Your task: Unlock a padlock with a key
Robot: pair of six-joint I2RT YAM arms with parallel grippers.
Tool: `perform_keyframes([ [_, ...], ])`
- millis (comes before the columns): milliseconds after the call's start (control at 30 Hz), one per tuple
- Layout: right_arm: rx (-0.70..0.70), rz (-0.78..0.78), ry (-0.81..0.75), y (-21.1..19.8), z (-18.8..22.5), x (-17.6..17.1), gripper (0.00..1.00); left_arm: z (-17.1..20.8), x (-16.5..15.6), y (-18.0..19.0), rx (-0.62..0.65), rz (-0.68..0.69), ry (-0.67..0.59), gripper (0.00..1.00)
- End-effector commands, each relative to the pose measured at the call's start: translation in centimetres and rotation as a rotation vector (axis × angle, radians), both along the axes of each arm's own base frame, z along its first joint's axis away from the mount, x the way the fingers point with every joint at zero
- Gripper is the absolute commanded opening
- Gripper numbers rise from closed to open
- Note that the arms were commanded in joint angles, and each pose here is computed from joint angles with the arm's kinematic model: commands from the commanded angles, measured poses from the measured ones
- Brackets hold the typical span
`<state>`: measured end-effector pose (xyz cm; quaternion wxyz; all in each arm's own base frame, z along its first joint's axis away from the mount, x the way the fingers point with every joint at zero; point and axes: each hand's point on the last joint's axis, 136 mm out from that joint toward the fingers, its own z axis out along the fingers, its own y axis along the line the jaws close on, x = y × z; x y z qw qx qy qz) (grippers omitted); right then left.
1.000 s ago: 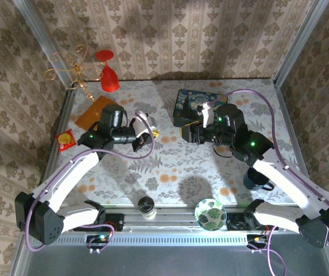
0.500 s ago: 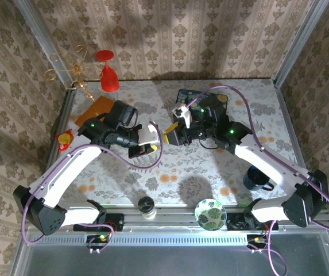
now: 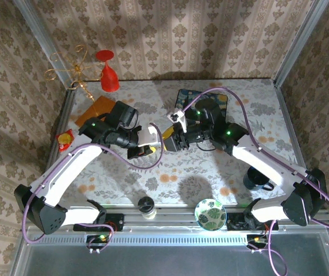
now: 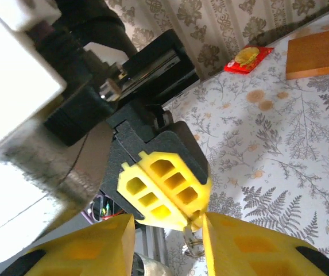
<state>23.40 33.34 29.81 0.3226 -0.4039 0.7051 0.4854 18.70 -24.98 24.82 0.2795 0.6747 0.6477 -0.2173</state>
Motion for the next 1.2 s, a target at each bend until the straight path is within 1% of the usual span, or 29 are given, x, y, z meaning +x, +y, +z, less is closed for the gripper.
perform_keyframes([
  [0,-0.045,0.003,0.002,0.2,-1.4,-0.3,0.37,0.9,-0.5,-0.2,-0.031,-0.036,-0.032,0.00],
  [100,-0.077,-0.008,0.000,0.4,-2.2,-0.2,0.37,1.1,-0.6,-0.3,-0.041,-0.043,-0.033,0.00],
  [333,-0.089,-0.020,-0.002,0.4,-2.5,0.2,0.35,1.0,-0.8,-0.3,-0.043,-0.049,-0.032,0.00],
  [700,-0.077,-0.015,-0.004,0.6,-2.2,0.1,0.24,1.0,-0.9,-0.3,-0.055,-0.050,-0.035,0.00],
  [733,-0.095,-0.013,0.020,0.8,-3.3,0.4,0.23,1.0,-0.9,-0.3,-0.056,-0.050,-0.036,0.00],
  [900,-0.099,-0.011,0.034,0.9,-3.8,0.5,0.24,1.0,-0.8,-0.4,-0.060,-0.049,-0.041,0.00],
  [1000,-0.097,-0.009,0.036,1.0,-3.9,0.5,0.22,1.0,-0.8,-0.4,-0.058,-0.049,-0.042,0.00],
  [1100,-0.095,-0.011,0.032,1.0,-3.8,0.5,0.17,0.8,-0.8,-0.3,-0.055,-0.050,-0.042,0.00],
  [1167,-0.093,-0.015,0.029,0.9,-3.7,0.5,0.16,0.7,-0.8,-0.3,-0.052,-0.047,-0.041,0.00],
])
